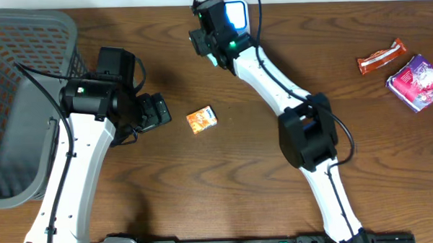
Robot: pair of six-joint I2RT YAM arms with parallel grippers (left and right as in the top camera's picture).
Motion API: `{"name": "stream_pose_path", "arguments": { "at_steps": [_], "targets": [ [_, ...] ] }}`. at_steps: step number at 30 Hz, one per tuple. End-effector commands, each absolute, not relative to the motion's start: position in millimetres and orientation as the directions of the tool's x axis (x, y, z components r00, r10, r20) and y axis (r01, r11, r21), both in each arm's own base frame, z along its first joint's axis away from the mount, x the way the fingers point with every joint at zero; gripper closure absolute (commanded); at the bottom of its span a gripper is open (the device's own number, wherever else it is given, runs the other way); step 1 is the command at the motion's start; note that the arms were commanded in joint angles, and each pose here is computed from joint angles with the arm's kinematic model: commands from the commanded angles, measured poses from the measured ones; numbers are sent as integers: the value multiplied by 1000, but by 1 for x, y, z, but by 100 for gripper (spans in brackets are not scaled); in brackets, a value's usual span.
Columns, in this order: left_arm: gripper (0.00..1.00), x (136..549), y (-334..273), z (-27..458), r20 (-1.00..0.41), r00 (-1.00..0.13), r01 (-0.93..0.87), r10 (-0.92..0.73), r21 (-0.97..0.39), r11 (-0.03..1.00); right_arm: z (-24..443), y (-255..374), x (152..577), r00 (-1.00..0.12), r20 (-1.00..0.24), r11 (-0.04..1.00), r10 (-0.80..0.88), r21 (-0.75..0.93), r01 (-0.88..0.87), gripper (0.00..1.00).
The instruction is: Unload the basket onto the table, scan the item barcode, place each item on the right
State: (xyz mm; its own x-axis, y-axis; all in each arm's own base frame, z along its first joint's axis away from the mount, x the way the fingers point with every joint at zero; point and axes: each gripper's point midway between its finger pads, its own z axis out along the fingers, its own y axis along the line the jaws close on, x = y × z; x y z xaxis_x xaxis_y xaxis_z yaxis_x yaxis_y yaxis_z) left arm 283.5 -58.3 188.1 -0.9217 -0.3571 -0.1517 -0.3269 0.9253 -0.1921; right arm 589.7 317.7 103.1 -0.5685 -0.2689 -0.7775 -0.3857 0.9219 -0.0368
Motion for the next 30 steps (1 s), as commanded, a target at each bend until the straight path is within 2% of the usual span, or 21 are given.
{"name": "stream_pose_path", "arguments": {
  "at_steps": [1,10,18,21,24,26,27,28,30],
  "targets": [
    [2,285,-56,189,-160,-921,-326,-355,-184,928,61,318,594,-556,-750,897,-358,-110,-429,32],
    [2,285,-56,189,-160,-921,-326,-355,-184,928,19,322,588,-577,-706,875,-410,-126,-467,32],
    [2,285,-56,189,-160,-921,-326,-355,-184,928,-12,352,529,-652,-570,788,-500,12,-615,41],
    [2,285,-56,189,-160,-921,-326,-355,-184,928,-20,357,498,-685,-486,761,-542,62,-646,53],
    [2,285,-56,189,-160,-921,-326,-355,-184,928,-8,358,475,-700,-429,751,-571,73,-657,59],
    [2,285,-56,189,-160,-921,-326,-355,-184,928,13,360,467,-699,-425,749,-575,69,-659,57],
    [2,286,-56,189,-160,-921,-325,-355,-184,928,25,360,465,-694,-432,748,-576,63,-660,51],
    [2,285,-56,189,-160,-921,-326,-355,-184,928,46,359,465,-692,-452,760,-563,46,-648,31],
    [2,285,-56,189,-160,-921,-326,-355,-184,928,73,357,469,-689,-490,778,-534,34,-627,28]
  ]
}}
